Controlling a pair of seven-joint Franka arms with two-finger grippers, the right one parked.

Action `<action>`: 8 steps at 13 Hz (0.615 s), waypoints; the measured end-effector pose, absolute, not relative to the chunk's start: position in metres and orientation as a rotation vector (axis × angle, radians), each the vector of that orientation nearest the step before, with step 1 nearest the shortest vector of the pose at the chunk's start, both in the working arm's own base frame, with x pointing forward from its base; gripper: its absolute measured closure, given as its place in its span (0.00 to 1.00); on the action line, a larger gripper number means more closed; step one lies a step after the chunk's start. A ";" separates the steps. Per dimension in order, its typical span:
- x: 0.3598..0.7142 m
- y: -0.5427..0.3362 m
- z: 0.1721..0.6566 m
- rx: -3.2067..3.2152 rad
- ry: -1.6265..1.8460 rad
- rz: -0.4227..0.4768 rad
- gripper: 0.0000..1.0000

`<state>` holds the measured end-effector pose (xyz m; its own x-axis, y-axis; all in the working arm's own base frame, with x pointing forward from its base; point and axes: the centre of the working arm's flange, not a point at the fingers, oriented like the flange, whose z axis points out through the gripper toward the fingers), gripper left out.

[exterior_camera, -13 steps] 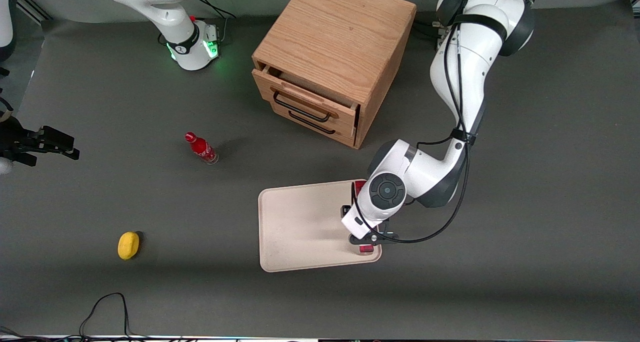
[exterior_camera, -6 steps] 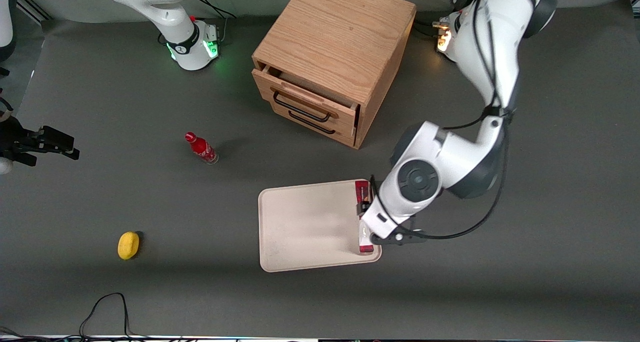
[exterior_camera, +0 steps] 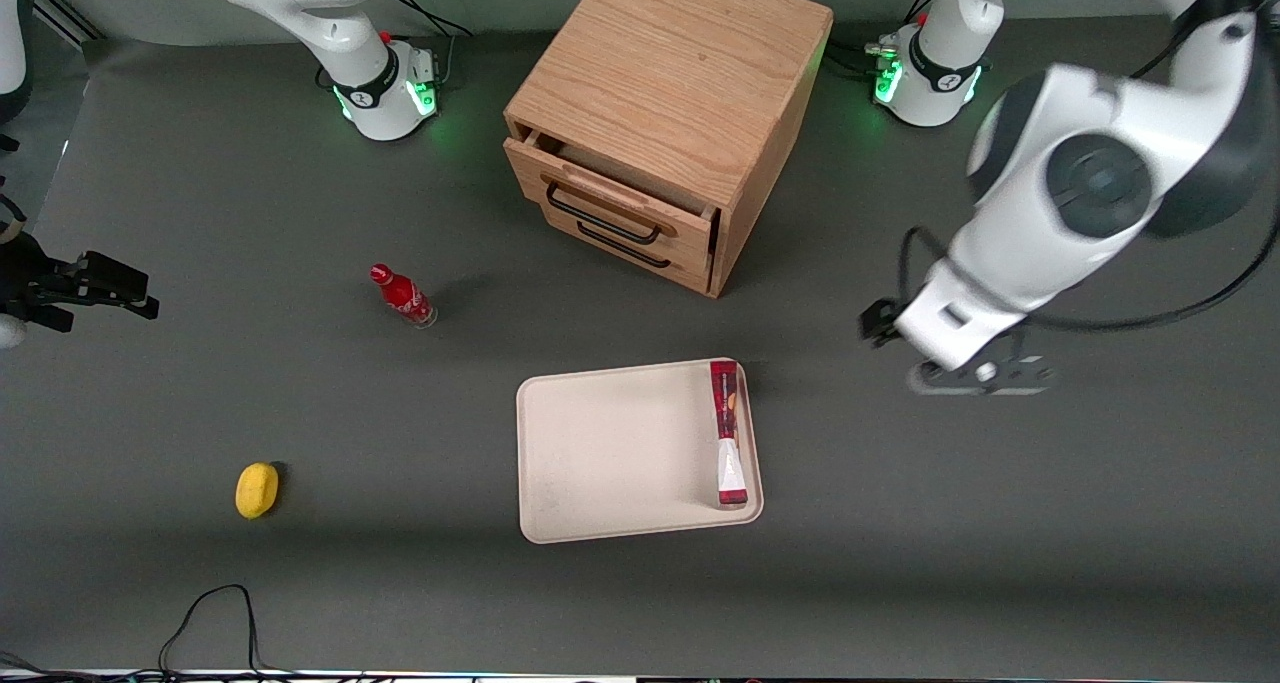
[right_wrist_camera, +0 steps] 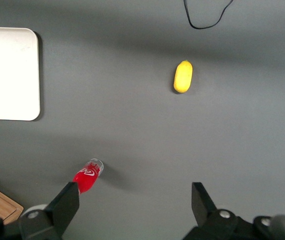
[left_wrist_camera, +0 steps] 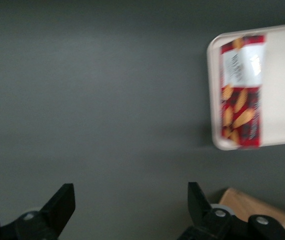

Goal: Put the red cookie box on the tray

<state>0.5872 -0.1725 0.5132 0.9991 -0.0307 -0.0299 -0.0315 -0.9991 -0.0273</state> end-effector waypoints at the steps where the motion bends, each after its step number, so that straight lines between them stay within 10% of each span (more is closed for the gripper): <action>1: 0.570 -0.139 0.524 -3.102 0.053 0.074 0.00; 8: 0.508 0.027 0.586 -3.047 -0.092 0.185 0.00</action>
<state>0.5077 0.0274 0.5862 0.9909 0.0650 -0.1177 0.0545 -0.9944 -0.0905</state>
